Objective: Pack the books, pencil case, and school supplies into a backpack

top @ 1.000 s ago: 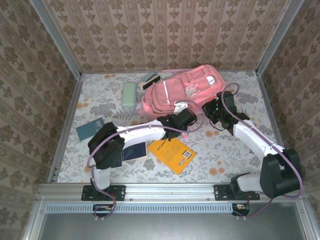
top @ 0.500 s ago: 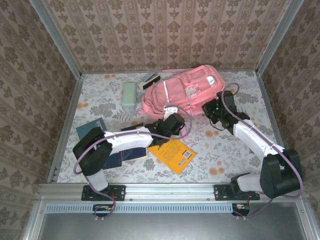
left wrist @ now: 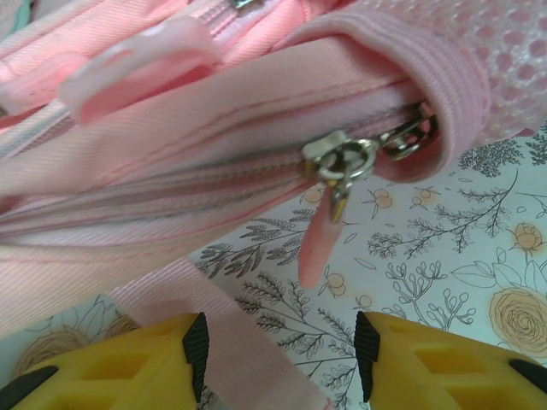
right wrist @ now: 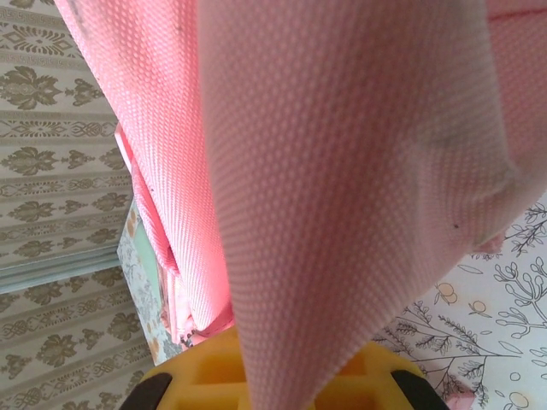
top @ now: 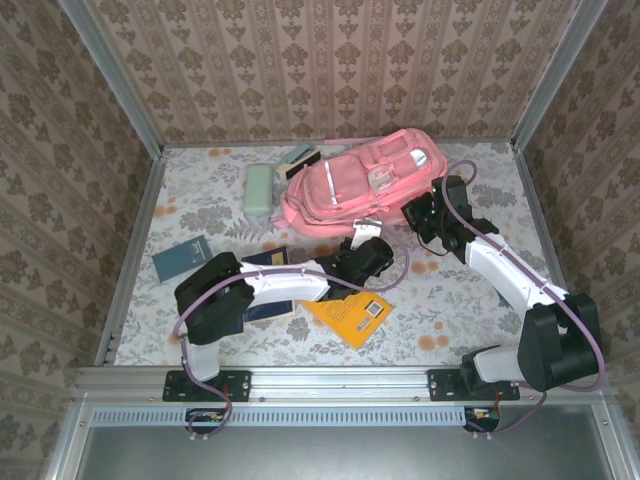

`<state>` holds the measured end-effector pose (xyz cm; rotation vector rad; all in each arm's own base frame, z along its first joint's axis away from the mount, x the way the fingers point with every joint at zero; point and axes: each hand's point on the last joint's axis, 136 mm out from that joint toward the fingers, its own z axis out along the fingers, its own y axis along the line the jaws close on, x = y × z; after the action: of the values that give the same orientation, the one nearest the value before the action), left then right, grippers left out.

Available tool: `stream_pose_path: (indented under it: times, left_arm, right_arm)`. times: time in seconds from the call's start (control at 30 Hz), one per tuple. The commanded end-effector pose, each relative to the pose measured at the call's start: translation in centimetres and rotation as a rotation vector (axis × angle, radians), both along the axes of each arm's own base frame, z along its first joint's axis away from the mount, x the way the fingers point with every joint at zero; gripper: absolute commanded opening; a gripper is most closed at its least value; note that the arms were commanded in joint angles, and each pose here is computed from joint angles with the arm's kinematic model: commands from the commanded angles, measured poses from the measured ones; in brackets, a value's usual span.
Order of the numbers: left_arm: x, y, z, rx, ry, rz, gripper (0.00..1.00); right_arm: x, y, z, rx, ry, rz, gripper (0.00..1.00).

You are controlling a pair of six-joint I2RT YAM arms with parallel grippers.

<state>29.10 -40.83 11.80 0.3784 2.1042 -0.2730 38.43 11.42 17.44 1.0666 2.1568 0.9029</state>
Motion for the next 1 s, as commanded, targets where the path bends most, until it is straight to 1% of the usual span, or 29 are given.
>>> stream_pose_path:
  times: [0.0,0.23,0.3,0.33,0.43,0.5,0.7,0.8,0.97]
  left_arm:
    - [1.6,-0.5,1.9,-0.020,-0.051,0.029,0.51]
    - [3.3,-0.3,2.9,-0.039,-0.064,0.055,0.51]
    - [3.6,-0.4,2.7,-0.040,-0.056,0.054,0.47]
    - [3.7,-0.4,2.7,-0.041,-0.054,0.056,0.42]
    - [4.0,-0.1,2.4,-0.034,-0.049,0.066,0.16]
    - [4.0,0.2,2.5,-0.034,-0.050,0.073,0.01]
    - [3.7,2.1,2.8,-0.044,-0.031,0.093,0.00]
    - [3.5,4.0,2.6,-0.049,-0.013,0.120,0.00]
    - [3.5,8.2,2.0,-0.031,0.011,0.179,0.00]
  right_arm:
    - [0.5,1.8,3.4,0.075,-0.069,0.055,0.00]
    - [0.1,1.6,3.2,0.071,-0.068,0.051,0.00]
    - [-0.1,1.5,3.2,0.069,-0.067,0.048,0.00]
    - [-0.1,1.5,3.2,0.068,-0.069,0.045,0.00]
    - [-0.2,1.3,3.1,0.062,-0.068,0.042,0.00]
    - [-0.3,1.2,3.0,0.057,-0.065,0.037,0.00]
    - [-0.2,0.5,2.8,0.022,-0.067,0.019,0.00]
    - [-0.1,-0.3,2.5,0.001,-0.061,0.008,0.00]
    - [-0.2,-1.6,1.7,-0.013,-0.050,-0.013,0.00]
